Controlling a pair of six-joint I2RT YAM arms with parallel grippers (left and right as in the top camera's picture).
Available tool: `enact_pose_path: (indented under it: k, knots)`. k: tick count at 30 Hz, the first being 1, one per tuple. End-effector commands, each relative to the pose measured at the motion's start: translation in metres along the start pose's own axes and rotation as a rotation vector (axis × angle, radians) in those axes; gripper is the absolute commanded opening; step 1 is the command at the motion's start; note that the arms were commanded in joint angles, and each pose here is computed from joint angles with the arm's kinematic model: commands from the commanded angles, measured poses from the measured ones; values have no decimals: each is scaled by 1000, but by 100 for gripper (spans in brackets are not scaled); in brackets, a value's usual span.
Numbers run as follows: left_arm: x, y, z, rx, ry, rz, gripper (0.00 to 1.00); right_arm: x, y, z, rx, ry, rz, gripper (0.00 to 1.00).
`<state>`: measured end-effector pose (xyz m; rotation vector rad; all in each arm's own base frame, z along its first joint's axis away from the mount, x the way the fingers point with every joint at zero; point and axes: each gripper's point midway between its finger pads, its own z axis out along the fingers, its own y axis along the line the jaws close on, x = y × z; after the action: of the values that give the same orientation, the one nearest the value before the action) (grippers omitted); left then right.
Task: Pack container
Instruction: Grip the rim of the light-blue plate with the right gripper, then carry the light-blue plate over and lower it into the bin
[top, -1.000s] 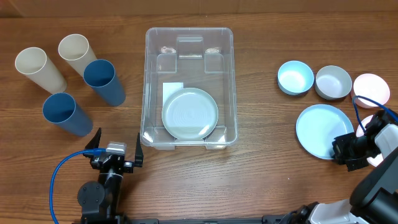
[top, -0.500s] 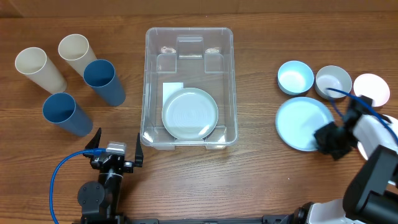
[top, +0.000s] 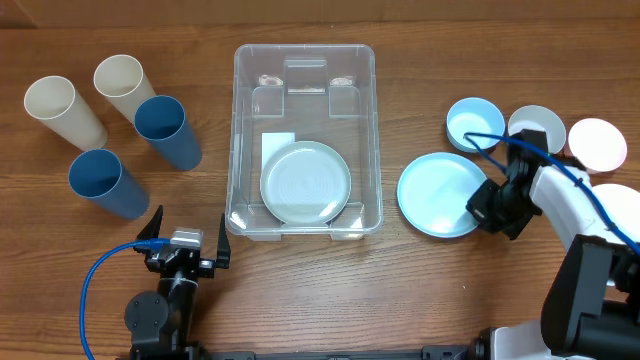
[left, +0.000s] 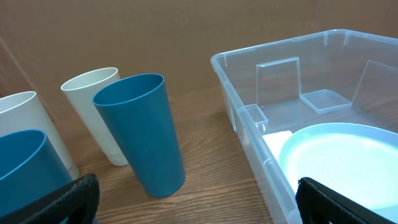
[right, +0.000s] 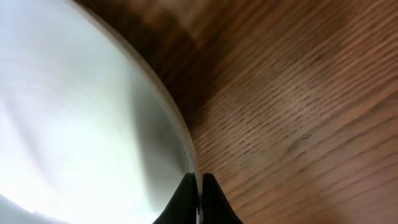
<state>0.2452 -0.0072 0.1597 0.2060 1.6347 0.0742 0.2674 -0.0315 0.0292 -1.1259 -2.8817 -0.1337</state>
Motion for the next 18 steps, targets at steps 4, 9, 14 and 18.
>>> enact_pose_path:
  k: [4, 9, 14, 18]
  knots:
    - [1, 2, 0, -9, -3, -10, 100, -41, 30, -78, -73, -158, -61, 4]
    - [1, 2, 0, -10, -2, -10, 100, -55, 47, -151, -126, -246, -92, 4]
    - [1, 2, 0, -10, -2, -10, 100, -47, 70, -195, -234, -269, -188, 4]
    - [1, 2, 0, -9, -2, -10, 100, -13, 108, -215, -348, -242, -382, 4]
